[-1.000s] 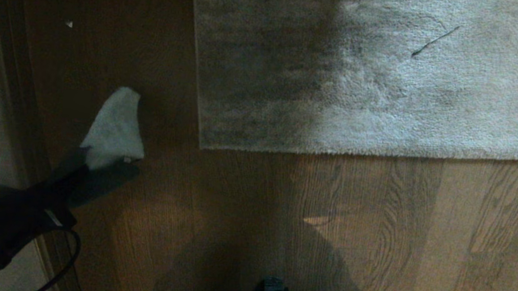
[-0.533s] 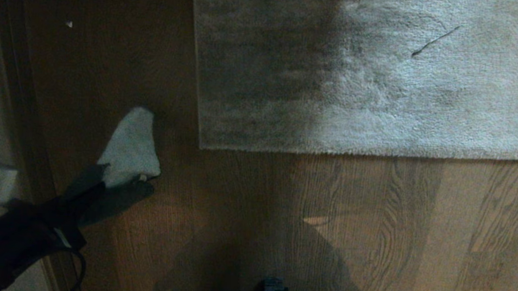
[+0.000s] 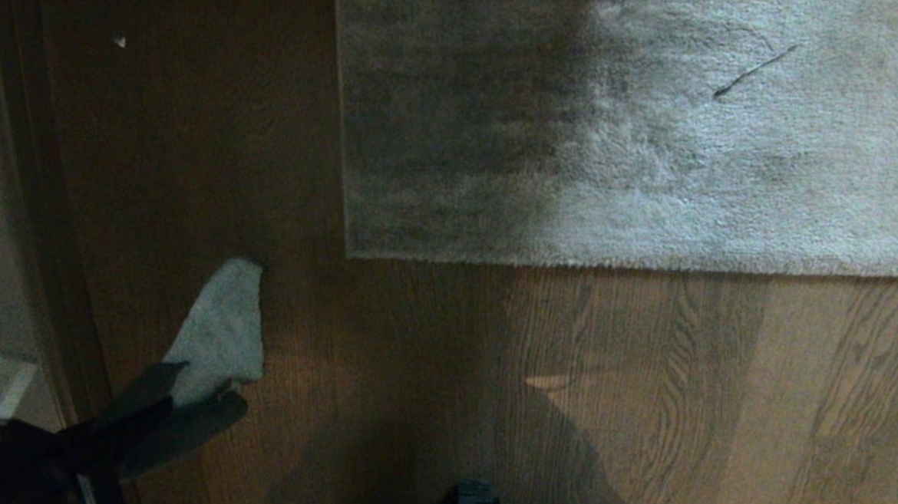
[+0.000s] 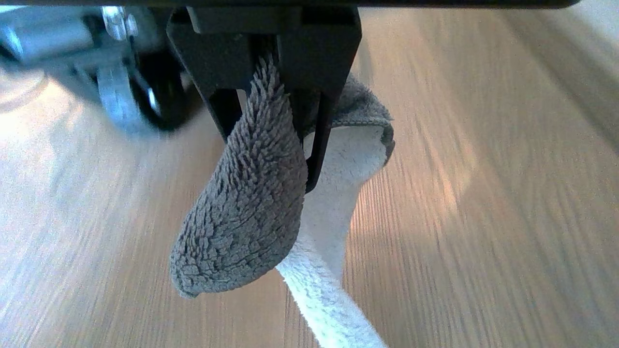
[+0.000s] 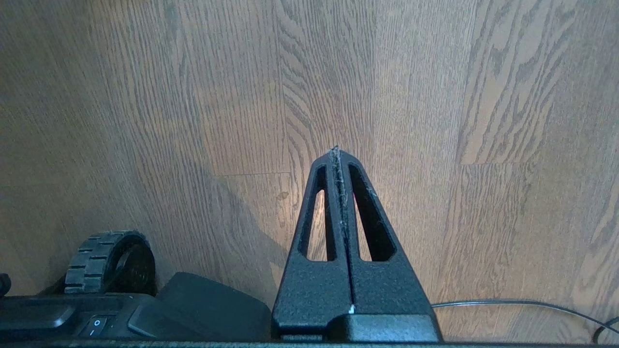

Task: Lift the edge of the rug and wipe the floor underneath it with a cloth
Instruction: Lift up the carpet

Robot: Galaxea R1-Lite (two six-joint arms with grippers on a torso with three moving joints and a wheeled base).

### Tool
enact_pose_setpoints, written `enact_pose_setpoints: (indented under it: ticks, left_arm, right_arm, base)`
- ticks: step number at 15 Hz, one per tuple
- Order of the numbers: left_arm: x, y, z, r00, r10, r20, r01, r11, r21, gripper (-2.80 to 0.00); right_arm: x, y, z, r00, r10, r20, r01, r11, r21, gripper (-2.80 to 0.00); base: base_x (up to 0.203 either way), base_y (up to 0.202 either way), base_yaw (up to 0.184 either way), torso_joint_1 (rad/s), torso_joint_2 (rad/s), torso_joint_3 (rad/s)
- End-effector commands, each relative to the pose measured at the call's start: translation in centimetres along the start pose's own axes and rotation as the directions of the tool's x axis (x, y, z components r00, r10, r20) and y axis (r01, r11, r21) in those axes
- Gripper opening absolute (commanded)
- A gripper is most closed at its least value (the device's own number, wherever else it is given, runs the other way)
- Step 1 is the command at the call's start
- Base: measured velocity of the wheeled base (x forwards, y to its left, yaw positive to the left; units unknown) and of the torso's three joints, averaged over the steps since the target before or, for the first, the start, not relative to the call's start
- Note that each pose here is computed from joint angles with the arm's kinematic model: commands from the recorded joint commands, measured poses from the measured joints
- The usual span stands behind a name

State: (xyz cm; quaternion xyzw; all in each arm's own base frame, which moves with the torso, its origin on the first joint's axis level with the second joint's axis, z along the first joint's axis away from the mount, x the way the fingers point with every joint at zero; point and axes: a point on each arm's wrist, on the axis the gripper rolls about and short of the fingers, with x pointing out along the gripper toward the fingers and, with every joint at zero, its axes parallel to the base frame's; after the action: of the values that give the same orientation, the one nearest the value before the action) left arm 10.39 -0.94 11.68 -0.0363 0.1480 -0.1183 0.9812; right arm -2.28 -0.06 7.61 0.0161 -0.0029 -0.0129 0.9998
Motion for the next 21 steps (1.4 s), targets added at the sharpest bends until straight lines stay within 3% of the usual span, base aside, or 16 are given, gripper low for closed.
enact_pose_setpoints:
  ticks: [1,6,9,15,21]
  left_arm:
    - [-1.7,-0.3,-0.6,1.000,0.001,-0.002,-0.001,1.000,0.001,-2.80]
    - [-5.5,-0.9,-3.1,1.000,0.011,-0.026,-0.011,1.000,-0.004,-2.80]
    - [-7.4,-1.2,-4.6,0.999,0.042,0.009,-0.042,0.999,-0.004,-2.80]
    - [-9.5,-1.2,-6.5,0.967,0.215,0.134,-0.215,0.977,-0.012,-2.80]
    - [-10.9,-1.4,-7.6,0.922,0.232,0.309,-0.237,0.971,-0.023,-2.80]
  right_arm:
    - [0.0,0.0,0.0,1.000,0.000,0.001,0.000,1.000,0.000,-2.80]
    - [0.0,0.0,0.0,1.000,0.000,0.001,0.000,1.000,0.000,-2.80]
    - [0.0,0.0,0.0,1.000,0.000,0.001,0.000,1.000,-0.001,-2.80]
    - [0.0,0.0,0.0,1.000,0.000,0.001,0.000,1.000,0.000,-2.80]
    - [0.0,0.0,0.0,1.000,0.000,0.001,0.000,1.000,-0.001,-2.80]
  base:
    - [0.000,0.000,0.000,0.000,0.00,0.000]
    - [0.000,0.000,0.000,0.000,0.00,0.000]
    - [0.000,0.000,0.000,0.000,0.00,0.000]
    - [0.000,0.000,0.000,0.000,0.00,0.000]
    - [0.000,0.000,0.000,0.000,0.00,0.000]
